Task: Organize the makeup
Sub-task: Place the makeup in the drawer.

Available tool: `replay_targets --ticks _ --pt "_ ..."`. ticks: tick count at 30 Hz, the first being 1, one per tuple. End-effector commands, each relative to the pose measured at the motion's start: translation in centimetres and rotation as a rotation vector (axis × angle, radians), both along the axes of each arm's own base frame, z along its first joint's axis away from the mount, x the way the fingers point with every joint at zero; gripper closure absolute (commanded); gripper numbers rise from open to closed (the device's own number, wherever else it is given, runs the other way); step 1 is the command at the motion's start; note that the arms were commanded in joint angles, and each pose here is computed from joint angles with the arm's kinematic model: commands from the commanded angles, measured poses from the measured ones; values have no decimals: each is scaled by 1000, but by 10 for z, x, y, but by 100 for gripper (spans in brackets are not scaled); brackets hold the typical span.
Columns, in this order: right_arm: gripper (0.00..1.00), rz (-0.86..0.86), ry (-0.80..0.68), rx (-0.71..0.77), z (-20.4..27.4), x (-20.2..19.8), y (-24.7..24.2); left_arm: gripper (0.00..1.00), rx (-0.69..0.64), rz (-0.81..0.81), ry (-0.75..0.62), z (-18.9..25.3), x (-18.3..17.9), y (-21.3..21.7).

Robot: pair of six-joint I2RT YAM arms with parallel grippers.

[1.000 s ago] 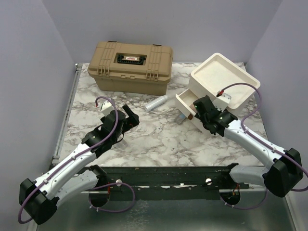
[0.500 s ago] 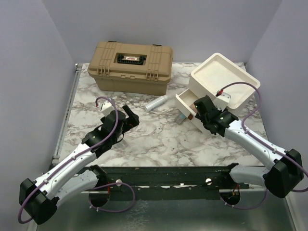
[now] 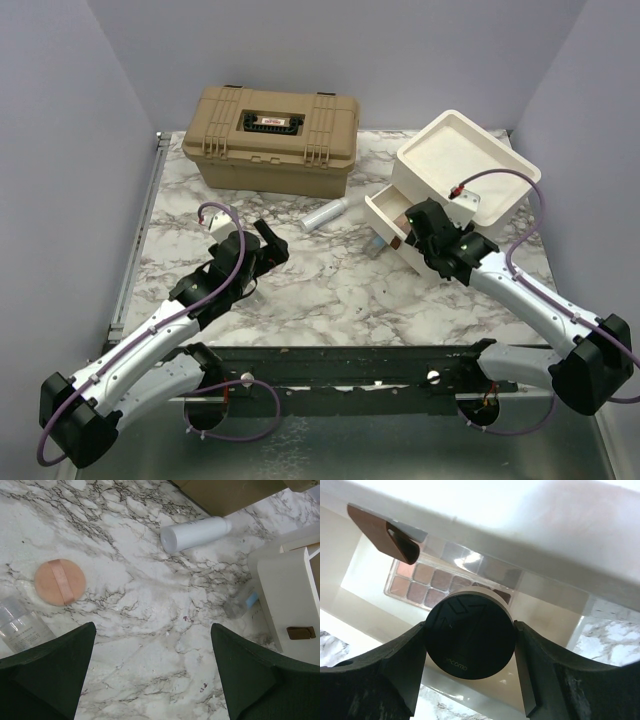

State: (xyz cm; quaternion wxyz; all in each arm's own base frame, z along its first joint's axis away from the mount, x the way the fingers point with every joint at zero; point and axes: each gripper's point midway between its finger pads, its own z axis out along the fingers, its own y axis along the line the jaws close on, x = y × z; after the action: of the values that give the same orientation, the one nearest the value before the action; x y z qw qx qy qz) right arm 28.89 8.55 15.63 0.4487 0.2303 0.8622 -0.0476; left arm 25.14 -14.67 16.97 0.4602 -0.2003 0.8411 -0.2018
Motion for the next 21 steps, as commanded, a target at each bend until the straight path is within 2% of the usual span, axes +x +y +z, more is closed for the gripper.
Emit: replay_targets --ticks 1,8,9,10,11,17,21 --pt "31 60 -24 40 -2 6 12 1 -21 -15 0 1 -2 -3" --pt "28 5 -22 41 -1 4 6 1 -20 -25 -8 4 -2 -3" --pt "23 7 -29 36 2 5 5 1 -20 -23 -7 3 -2 -3" --pt "13 8 -35 34 5 5 4 1 -21 -23 -6 3 -2 -3" --pt "9 10 -38 33 7 5 4 1 -23 -23 -5 3 -3 -4" --pt "8 45 -67 51 22 5 7 1 -28 -31 -10 6 -2 -5" --pt "8 156 -102 90 42 8 23 1 -24 -28 -10 6 -2 -5"
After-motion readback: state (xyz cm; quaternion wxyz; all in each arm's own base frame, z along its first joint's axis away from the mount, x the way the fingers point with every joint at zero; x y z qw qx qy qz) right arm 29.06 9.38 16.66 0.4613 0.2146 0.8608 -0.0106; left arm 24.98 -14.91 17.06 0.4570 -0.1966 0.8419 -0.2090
